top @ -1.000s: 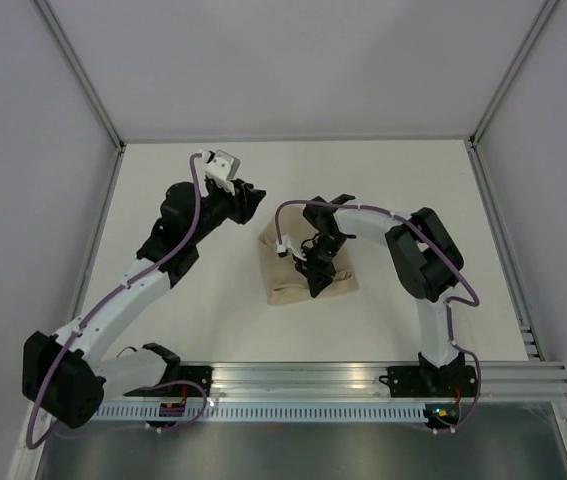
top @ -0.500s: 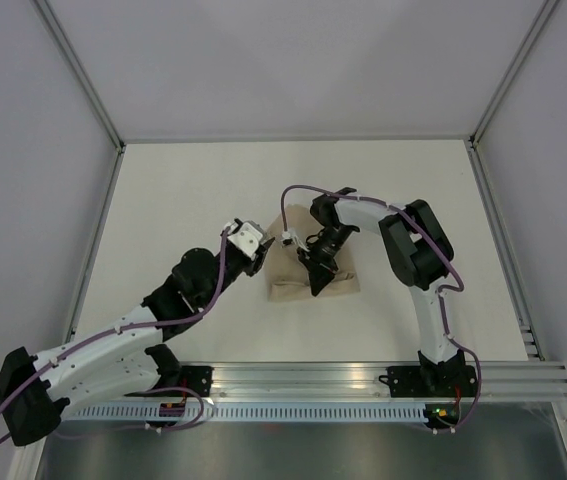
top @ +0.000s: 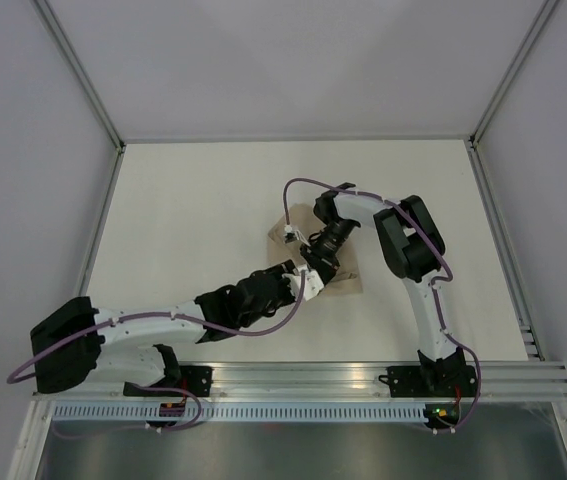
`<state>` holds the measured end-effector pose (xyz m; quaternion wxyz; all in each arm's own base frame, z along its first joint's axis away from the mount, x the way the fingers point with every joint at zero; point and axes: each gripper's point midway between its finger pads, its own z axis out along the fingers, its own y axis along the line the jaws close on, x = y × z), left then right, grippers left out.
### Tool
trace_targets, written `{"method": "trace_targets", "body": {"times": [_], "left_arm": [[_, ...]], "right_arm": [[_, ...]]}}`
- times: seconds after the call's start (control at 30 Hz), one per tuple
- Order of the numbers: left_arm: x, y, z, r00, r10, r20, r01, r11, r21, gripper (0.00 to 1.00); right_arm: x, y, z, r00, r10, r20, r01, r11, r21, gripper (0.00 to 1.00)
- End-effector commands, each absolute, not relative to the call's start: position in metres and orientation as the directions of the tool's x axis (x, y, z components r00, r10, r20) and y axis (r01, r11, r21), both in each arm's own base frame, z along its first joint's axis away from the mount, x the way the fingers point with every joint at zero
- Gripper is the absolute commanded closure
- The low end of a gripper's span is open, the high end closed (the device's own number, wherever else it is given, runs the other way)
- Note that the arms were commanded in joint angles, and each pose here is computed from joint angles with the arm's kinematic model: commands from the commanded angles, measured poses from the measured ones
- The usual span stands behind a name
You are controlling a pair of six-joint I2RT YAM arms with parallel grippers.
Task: Fold the napkin, place the utensils inside, and roll it up
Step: Roll the napkin at the center of the board.
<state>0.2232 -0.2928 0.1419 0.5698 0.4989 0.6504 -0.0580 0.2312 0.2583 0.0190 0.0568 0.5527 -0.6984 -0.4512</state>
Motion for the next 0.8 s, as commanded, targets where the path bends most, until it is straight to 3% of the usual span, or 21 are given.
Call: {"method": "trace_targets", "body": {"times": [0.0,0.43,0.77], "left_arm": [[0.213,-0.307,0.125,0.193,0.63,-0.752,0.736,0.414,0.536,0.49],[0.211,-0.341,0.064,0.256,0.688,-0.679,0.745,0.307,0.592,0.49],[0.228,-0.343,0.038,0.211,0.701,-0.682,0.738,0.342,0.581,0.48]], "right_arm": [[0.245,0.248,-0.001,-0.326,-0.842,-0.43,-0.754,-0.043,0.655,0.84],[0.244,0.245,-0.007,-0.335,-0.849,-0.409,-0.741,-0.031,0.67,0.84],[0.243,0.243,-0.011,-0.339,-0.857,-0.388,-0.731,-0.021,0.683,0.84]]}}
